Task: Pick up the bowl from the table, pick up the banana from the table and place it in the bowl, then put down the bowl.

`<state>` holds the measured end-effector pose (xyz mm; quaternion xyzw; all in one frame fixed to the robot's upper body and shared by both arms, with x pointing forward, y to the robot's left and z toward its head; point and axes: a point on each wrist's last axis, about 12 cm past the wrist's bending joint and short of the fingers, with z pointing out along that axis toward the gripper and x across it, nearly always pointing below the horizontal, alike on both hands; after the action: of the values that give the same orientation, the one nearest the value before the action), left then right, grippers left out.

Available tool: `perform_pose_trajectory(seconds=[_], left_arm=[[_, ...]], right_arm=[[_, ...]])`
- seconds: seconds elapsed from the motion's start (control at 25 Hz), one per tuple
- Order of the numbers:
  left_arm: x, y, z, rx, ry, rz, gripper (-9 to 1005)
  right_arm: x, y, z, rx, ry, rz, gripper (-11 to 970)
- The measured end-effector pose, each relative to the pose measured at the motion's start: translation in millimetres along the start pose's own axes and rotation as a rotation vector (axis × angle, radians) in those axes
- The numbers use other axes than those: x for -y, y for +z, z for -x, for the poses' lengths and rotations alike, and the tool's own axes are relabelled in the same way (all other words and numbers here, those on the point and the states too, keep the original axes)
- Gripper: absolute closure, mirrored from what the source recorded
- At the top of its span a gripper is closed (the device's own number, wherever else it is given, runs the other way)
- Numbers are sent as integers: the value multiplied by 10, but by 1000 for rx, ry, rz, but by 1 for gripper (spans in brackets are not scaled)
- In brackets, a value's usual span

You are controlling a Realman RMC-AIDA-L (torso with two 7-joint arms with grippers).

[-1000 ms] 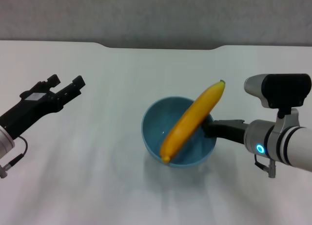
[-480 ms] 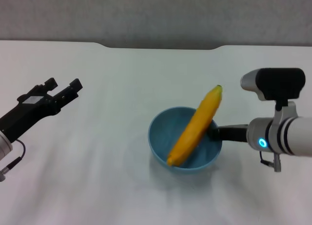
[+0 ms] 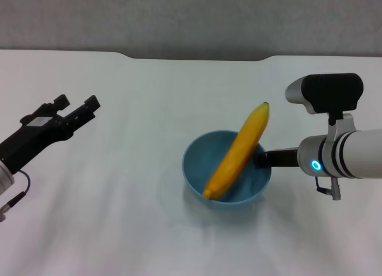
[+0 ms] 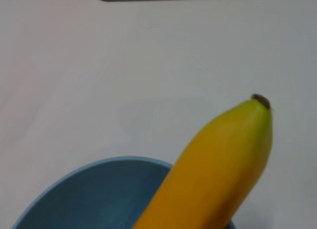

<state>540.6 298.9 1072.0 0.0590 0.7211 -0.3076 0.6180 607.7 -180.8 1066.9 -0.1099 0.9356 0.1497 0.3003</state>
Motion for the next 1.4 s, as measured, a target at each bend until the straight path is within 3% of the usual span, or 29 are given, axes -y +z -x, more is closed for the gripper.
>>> perform_pose_trajectory(seconds=[0.76,1.0,1.16,1.4], left_arm=[[-40,-62,8,12,-6,18,100],[-45,-70,6,13,-6,20,100],[-51,-85,0,12,-8,24,100],[-62,-119,-16,12,-10,33,100]], right_arm=[[63,4,-101,17,28,-8,833],[-4,-93,-85,59,20,21,658],[-11,-247,-102,105,-10,20,416],[90,-415,-179,169,-29,-4,203]])
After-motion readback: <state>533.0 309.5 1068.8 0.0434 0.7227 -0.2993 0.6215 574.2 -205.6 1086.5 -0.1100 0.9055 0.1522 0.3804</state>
